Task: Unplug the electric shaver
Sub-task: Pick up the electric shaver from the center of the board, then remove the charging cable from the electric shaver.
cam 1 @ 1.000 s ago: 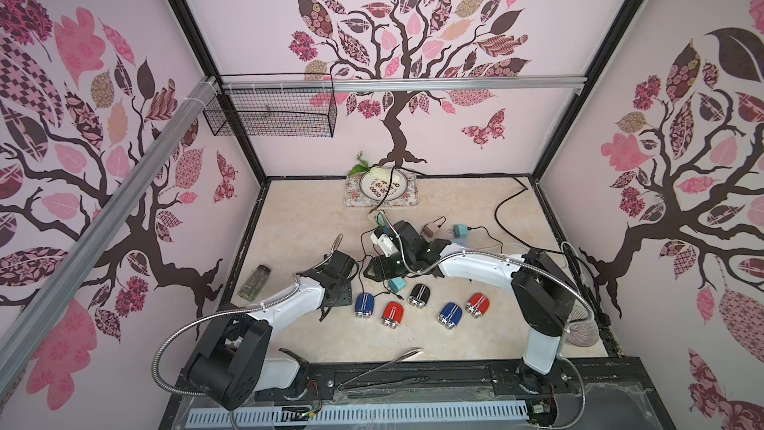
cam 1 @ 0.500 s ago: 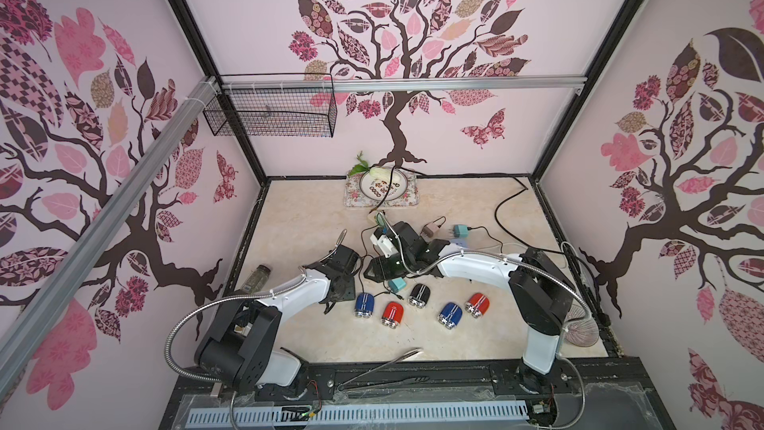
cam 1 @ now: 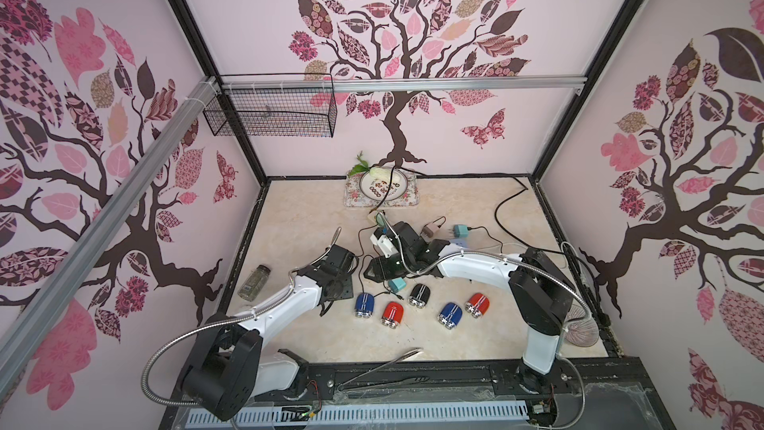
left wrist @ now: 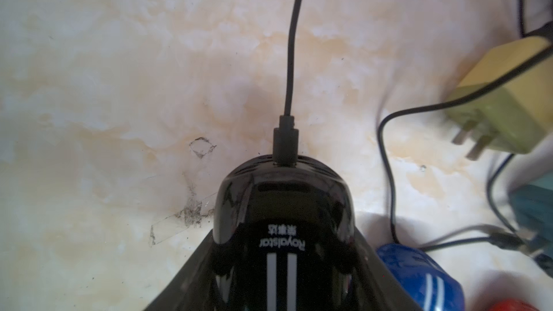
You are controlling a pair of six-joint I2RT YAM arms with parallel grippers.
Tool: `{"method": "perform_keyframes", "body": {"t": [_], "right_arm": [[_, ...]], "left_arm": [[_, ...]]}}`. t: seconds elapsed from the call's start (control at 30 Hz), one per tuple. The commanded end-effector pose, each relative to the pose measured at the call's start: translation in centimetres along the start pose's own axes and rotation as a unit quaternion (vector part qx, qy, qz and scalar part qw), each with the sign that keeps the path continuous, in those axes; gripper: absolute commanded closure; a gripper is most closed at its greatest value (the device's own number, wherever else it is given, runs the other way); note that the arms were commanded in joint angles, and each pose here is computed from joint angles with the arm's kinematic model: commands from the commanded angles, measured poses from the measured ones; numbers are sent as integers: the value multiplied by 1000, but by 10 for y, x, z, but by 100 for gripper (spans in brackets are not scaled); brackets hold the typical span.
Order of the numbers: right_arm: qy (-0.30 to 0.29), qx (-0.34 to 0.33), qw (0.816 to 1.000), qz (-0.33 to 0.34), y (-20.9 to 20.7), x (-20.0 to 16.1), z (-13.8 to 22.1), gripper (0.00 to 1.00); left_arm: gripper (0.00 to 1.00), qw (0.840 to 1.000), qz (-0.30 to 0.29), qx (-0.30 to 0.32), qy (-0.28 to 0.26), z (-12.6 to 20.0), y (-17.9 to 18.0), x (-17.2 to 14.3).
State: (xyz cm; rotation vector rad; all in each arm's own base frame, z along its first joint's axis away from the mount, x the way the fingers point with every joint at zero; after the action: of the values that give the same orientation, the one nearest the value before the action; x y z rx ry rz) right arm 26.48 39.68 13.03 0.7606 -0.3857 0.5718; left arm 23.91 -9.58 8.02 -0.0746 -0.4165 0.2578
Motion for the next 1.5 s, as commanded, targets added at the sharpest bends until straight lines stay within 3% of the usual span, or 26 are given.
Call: {"method": "perform_keyframes", "body": {"t": [0.0,0.23,0.5,0.67,1.07,1.47], "right_arm": [[-16,19,1000,-3,5,12,-2,45],[-47,119,991,-44,28,43,-4,45],[-54,197,976,-80,37,67,-16,47],[-51,198,975,-84,36,77,-24,47],[-52,184,977,-92,14,78,-23,47],[-39,184,978,-89,9,72,-26,56]], "left_arm": [[73,1000,2,-22,-16,8,0,4],[80,996,39,-79,-8,14,2,10],[93,992,33,-119,-31,27,-4,15],[98,988,29,-149,-39,35,-12,18],[98,969,18,-240,-48,51,-35,21],[98,956,14,-289,-49,57,-48,22]]}}
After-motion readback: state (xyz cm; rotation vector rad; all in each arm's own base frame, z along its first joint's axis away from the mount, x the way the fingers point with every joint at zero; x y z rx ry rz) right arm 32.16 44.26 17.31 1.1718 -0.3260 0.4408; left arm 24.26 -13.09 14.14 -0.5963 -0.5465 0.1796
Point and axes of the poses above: each gripper's point midway between its finger pads, its own z axis back along the fingers, its own y axis along the line the jaws close on, x = y × z, the point moved 3 cm from there along z, back along the fingers, and after that the axes turned 9 degrees about z, right-handed, at the moved point
